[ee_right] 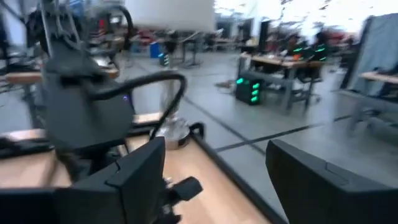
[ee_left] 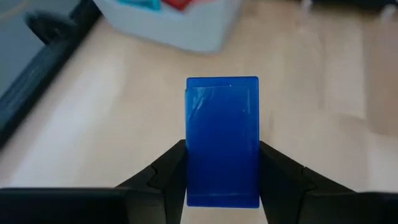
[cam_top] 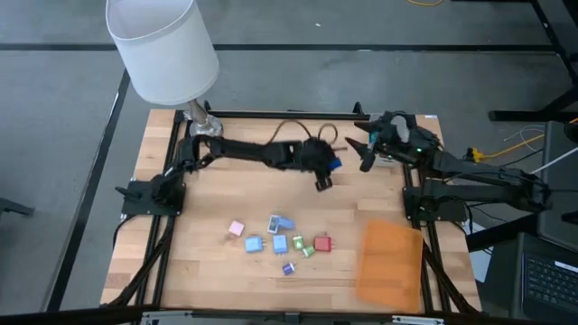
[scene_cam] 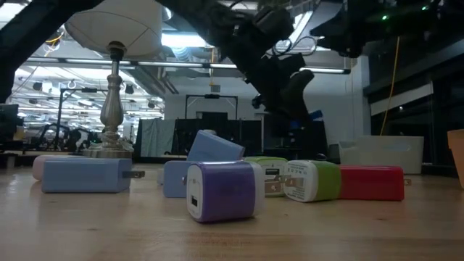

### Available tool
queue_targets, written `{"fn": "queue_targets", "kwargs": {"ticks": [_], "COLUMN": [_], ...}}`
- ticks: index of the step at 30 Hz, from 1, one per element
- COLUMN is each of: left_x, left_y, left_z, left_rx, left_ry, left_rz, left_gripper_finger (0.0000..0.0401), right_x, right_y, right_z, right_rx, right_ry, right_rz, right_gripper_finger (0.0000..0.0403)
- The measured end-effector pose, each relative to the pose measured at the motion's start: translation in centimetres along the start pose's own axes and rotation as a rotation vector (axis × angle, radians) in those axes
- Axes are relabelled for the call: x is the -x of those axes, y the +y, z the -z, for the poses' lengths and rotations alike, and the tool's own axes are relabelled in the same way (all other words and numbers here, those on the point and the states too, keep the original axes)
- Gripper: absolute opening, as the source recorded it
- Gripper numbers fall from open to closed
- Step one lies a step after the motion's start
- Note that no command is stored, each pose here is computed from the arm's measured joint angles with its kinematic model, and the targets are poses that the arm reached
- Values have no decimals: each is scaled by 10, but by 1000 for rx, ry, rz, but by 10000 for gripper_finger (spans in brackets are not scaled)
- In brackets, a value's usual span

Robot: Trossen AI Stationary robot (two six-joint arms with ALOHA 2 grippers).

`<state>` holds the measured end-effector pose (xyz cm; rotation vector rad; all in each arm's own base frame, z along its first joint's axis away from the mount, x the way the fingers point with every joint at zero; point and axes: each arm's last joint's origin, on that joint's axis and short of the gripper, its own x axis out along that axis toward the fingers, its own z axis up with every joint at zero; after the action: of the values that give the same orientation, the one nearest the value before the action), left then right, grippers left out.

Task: Pick & Place Office items
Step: Put the blue digital clock into the gray bin

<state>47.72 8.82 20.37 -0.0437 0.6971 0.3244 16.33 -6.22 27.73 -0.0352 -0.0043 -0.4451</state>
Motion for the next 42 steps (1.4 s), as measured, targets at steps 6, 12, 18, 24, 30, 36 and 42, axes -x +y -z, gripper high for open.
{"fn": "queue_targets", "kwargs": {"ticks": [6,12,18,24,30,36,42], "left_x": [-4,-3,3,-7,-34,-68,-76], "left_y": [44,78,105,117,117,120,127], "left_z": [-11,-24,-36,-53,-76,-75,-67], "left_rx": [-52,-106,-122,-153,-177,-156,-89], "left_ry": [-109,-262,-386,-362,-427,-429,-441], "left_rz": [10,40,84,162,206,265,309], "left_gripper_finger": [150,150,150,150,150,150,150], "right_x": [25,39,37,36,36,36,36], "right_y": [-13,-17,-18,-17,-18,-19,-19], "right_z": [-6,-13,-10,-13,-13,-13,-12], "right_rx": [-6,7,1,-6,-4,0,6], "right_ry": [16,-37,-13,-43,-42,-42,-32], "right_rz": [278,322,309,262,271,264,264], "right_gripper_finger": [274,274,274,274,274,274,274]}}
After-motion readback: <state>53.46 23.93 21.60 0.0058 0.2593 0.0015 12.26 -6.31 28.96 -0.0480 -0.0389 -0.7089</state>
